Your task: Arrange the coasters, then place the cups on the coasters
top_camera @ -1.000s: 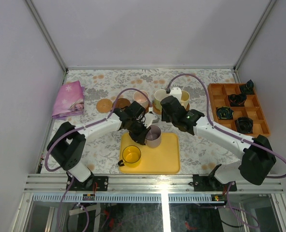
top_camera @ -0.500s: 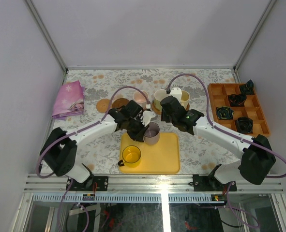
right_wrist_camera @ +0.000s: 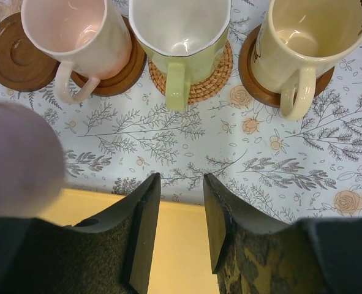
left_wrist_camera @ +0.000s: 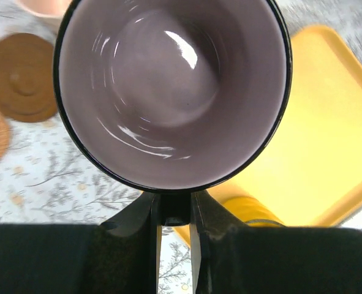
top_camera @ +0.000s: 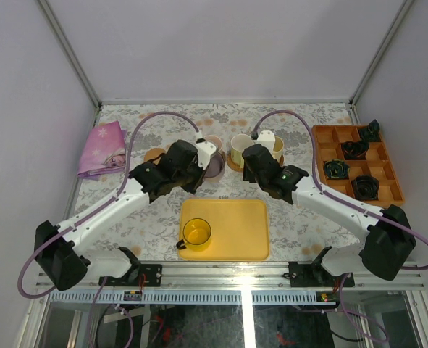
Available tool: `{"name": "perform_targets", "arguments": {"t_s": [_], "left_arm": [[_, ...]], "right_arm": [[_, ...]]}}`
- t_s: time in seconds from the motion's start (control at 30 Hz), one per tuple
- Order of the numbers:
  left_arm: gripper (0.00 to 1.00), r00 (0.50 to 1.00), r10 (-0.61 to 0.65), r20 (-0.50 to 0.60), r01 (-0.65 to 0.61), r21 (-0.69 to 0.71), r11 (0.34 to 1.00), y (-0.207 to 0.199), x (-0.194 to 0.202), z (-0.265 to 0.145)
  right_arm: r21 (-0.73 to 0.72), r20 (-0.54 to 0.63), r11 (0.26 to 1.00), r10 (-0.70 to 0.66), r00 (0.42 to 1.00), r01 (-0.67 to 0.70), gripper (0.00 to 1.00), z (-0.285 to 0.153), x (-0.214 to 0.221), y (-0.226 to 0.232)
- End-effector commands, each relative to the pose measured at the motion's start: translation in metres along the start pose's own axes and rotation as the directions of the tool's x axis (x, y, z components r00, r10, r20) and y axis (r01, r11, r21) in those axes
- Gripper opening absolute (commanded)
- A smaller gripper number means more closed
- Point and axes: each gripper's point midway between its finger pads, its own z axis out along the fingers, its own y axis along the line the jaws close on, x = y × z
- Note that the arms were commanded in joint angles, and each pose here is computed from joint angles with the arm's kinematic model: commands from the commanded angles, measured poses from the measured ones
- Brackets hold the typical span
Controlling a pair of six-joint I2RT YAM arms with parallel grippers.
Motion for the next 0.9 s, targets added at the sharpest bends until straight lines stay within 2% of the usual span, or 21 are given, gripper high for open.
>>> {"name": "perform_targets", "arguments": {"t_s": [0.0,0.27,0.47,0.57,0.87], "left_arm": [[0.0,0.967,-0.078,0.244,0.14,-0.249,0.958,0.044,-0.067,-0.038],[0.0,0.922,-0.246,0.3,0.344,-0.34,0.875,0.106,-0.072,-0.037],[0.0,0.837,-0.444,0.32,0.539,-0.345,0.768,0.167,-0.055,-0.026],[0.0,0.8,-0.514,0.309,0.597,-0.329,0.731,0.182,-0.049,-0.012],[0.0,0.779,-0.585,0.226,0.627,-0.298,0.72,0.184,-0.04,0.033]], "right_arm": [[-0.002,0.085,1.0,0.031,0.996,-0.031,0.41,-0.006,-0.026,0.001],[-0.004,0.101,1.0,0.017,0.995,-0.017,0.41,-0.011,-0.033,0.0],[-0.001,0.108,1.0,0.004,0.994,-0.004,0.4,-0.017,-0.039,-0.001],[-0.002,0.113,1.0,0.002,0.994,-0.001,0.4,-0.018,-0.043,0.0],[0.003,0.117,1.0,-0.017,0.993,0.017,0.39,-0.017,-0.049,0.002]]}}
